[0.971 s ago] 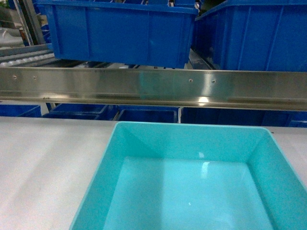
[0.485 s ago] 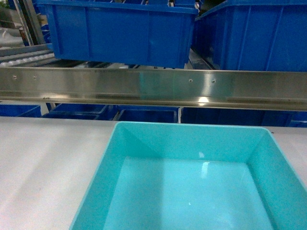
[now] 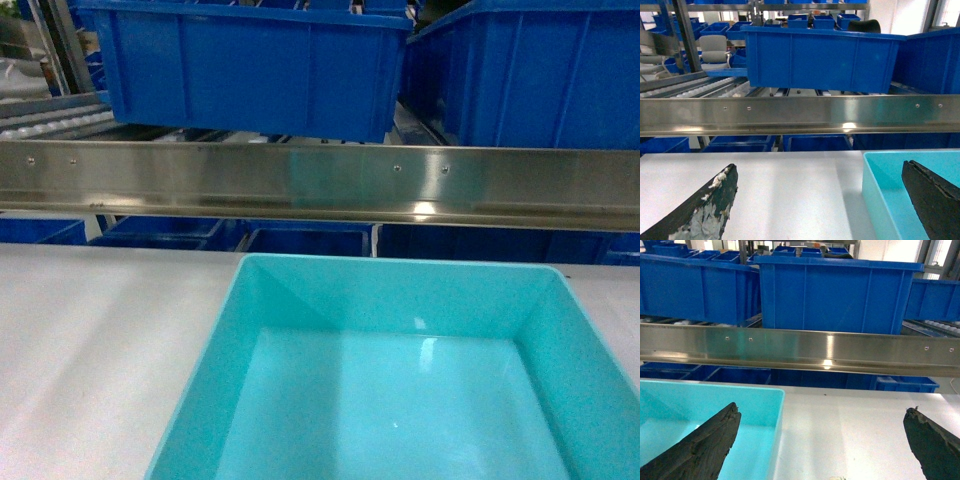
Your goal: Organize blue bins on left shelf correctly
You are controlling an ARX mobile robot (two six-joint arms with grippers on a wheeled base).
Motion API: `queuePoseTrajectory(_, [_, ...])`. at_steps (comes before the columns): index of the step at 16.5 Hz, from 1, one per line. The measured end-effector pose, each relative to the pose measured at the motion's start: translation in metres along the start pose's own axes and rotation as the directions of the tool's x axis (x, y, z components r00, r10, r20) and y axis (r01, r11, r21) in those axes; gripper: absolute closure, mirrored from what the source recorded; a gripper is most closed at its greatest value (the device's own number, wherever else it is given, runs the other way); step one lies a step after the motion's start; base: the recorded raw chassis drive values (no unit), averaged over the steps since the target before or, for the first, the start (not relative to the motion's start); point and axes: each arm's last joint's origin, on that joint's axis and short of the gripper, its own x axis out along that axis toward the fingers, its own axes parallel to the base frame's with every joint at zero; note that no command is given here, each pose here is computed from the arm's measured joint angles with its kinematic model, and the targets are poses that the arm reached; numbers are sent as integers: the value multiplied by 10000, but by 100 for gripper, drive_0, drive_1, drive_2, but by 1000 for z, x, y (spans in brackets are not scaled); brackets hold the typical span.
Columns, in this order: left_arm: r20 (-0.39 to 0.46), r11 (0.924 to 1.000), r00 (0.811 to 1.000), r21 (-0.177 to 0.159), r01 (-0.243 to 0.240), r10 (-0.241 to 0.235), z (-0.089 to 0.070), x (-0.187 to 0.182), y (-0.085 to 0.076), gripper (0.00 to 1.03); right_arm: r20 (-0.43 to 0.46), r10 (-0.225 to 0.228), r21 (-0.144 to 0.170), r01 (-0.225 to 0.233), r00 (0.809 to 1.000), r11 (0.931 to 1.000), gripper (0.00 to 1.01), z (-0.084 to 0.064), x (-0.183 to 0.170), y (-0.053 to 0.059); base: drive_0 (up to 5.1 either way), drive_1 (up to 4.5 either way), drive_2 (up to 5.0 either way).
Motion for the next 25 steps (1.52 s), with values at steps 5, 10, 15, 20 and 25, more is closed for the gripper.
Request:
queuePoseTrajectory(5, [-229,9997,9995,74,235,-233,-3,13,-1,5,-243,-2,-54,0,9997,10000,3,0,13,5,0,0,0])
queuePoseTrajectory(10, [-392,9973,9972,334,658,-645,-3,36,-5,5,-241,-51,-69,50,9997,10000,3,10,35,12,0,0,0])
queuePoseTrajectory(15, [-1022,9876,9867,806,1349,-1264,10,100,-21,5,-1359,95,-510,-166,9907,9986,3,11,74,28,0,0,0])
queuePoseTrajectory(20, [-6401,9813,7614,606,1829,-1024,-40,192,-70,5,-5747,354,-107,-507,8176,9987,3,-33,138,33,0,0,0])
queuePoseTrajectory(25, [-7305,9916,6801,319,1252,-623,-63,199,-89,5,-6443,362,-198,-640,7639,9978,3,-54,142,25,0,0,0])
